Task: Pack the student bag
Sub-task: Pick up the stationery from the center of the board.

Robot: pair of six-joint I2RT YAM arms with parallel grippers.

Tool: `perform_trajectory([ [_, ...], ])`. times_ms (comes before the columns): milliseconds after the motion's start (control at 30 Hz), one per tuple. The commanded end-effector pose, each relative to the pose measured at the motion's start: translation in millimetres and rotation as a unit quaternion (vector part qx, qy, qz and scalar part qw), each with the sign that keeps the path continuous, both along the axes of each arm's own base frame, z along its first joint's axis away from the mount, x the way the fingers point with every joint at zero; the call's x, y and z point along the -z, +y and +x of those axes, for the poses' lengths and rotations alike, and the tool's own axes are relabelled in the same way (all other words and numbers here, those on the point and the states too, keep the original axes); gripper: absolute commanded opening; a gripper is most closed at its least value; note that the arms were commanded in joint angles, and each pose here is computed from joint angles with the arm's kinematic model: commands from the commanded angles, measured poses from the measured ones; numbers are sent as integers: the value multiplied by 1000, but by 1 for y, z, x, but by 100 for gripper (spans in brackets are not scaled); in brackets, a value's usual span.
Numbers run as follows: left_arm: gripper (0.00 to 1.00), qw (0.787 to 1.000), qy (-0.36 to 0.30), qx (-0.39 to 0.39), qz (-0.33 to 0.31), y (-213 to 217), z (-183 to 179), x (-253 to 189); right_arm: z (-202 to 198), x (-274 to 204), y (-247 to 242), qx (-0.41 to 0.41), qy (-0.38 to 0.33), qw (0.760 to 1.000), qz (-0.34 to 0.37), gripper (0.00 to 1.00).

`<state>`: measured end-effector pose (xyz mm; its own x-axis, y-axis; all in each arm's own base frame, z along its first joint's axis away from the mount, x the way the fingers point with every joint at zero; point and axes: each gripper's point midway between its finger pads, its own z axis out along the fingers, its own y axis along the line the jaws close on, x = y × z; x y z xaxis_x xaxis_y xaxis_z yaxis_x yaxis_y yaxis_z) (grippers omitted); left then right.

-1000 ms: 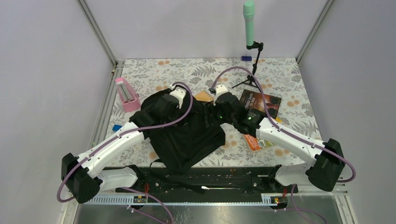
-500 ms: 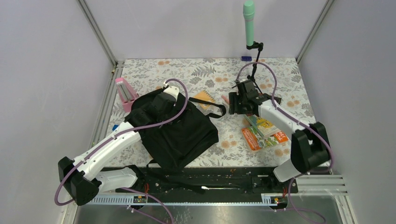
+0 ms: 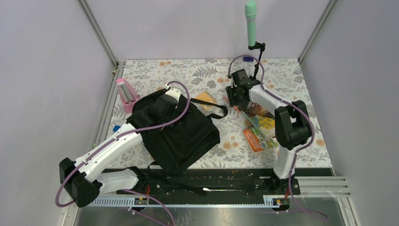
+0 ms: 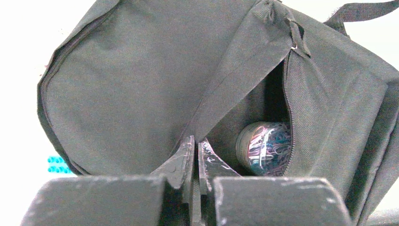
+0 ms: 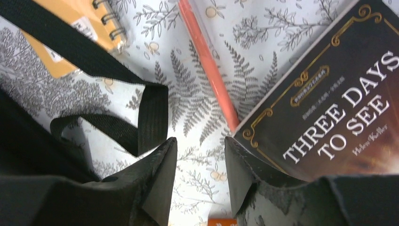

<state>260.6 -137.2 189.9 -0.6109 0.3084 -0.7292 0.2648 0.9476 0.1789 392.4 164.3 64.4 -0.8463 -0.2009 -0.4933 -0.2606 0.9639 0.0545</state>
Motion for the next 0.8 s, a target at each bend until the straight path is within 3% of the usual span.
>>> perform_trajectory([
  [0, 0, 998, -44, -12, -43, -6, 10, -24, 13, 1, 4, -27, 7, 1000, -13, 48],
  [767, 0, 997, -48, -7, -59, -8, 7, -29, 25, 38, -3, 37, 100, 994, -11, 51],
])
